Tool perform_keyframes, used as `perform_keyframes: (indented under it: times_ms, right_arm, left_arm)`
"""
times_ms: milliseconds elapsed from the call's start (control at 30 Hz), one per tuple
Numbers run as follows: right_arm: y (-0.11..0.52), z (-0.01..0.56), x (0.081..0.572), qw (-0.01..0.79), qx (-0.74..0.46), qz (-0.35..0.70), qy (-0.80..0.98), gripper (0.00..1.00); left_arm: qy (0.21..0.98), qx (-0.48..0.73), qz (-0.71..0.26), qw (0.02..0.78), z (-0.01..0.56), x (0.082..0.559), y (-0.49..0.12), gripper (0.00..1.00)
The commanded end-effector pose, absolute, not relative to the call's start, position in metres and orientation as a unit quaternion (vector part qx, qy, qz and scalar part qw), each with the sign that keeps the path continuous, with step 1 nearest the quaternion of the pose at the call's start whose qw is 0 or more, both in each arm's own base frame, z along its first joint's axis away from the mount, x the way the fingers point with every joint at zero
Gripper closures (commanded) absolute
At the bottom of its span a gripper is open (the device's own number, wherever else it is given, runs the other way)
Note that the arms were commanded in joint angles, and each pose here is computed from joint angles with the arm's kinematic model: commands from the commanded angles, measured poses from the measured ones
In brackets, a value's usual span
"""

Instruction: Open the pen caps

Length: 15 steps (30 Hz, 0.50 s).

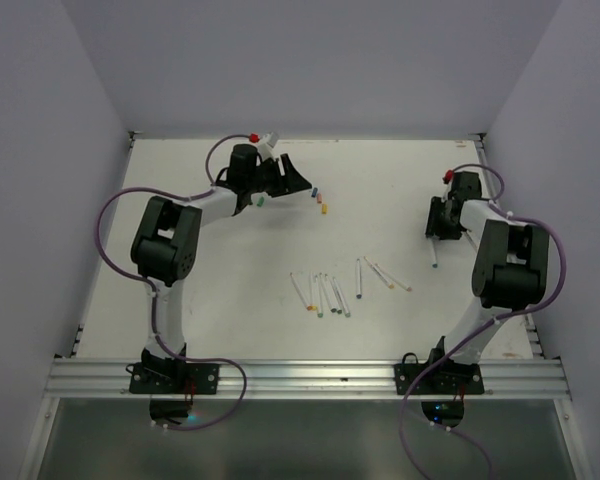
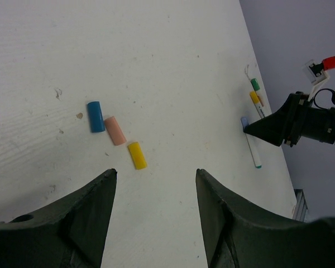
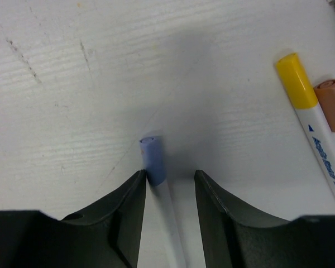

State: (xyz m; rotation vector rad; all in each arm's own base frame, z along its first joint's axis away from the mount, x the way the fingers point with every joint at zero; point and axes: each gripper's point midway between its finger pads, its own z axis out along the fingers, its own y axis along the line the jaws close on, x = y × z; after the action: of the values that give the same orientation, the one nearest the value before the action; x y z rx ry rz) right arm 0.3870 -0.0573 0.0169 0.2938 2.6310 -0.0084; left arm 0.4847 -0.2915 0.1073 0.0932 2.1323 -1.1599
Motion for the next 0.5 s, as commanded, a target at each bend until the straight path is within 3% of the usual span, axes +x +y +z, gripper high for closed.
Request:
perform_keyframes:
  times_ms: [0, 267, 300, 333, 367, 467]
  right_arm:
    - [-0.058, 0.017, 0.359, 0.214, 0.108, -0.011, 0.971, 0.55]
    - [-0.04, 0.012, 0.334, 0.186, 0.082, -0.024, 0.979, 0.66]
    - [-0.039, 0.011, 0.332, 0.183, 0.082, -0.027, 0.979, 0.71]
    - [-0.039, 0.01, 0.332, 0.182, 0.081, -0.024, 0.98, 0.9]
    - [-0.037, 0.009, 0.332, 0.182, 0.081, -0.021, 0.98, 1.0]
    - [-0.022, 0.011, 0.34, 0.196, 0.056, -0.005, 0.979, 1.0]
  left_arm:
    - [0.795, 0.054, -0.468, 0.381, 0.148, 0.483, -0.298, 0.38]
    - [0.794, 0.058, -0.474, 0.376, 0.149, 0.476, -0.3, 0.38]
    - [0.793, 0.059, -0.475, 0.377, 0.151, 0.475, -0.3, 0.38]
    - [0.792, 0.059, -0.476, 0.377, 0.152, 0.475, -0.301, 0.38]
    - [0.791, 0.06, -0.479, 0.376, 0.153, 0.474, -0.301, 0.38]
    - [0.781, 0.066, -0.501, 0.368, 0.158, 0.467, -0.309, 0.38]
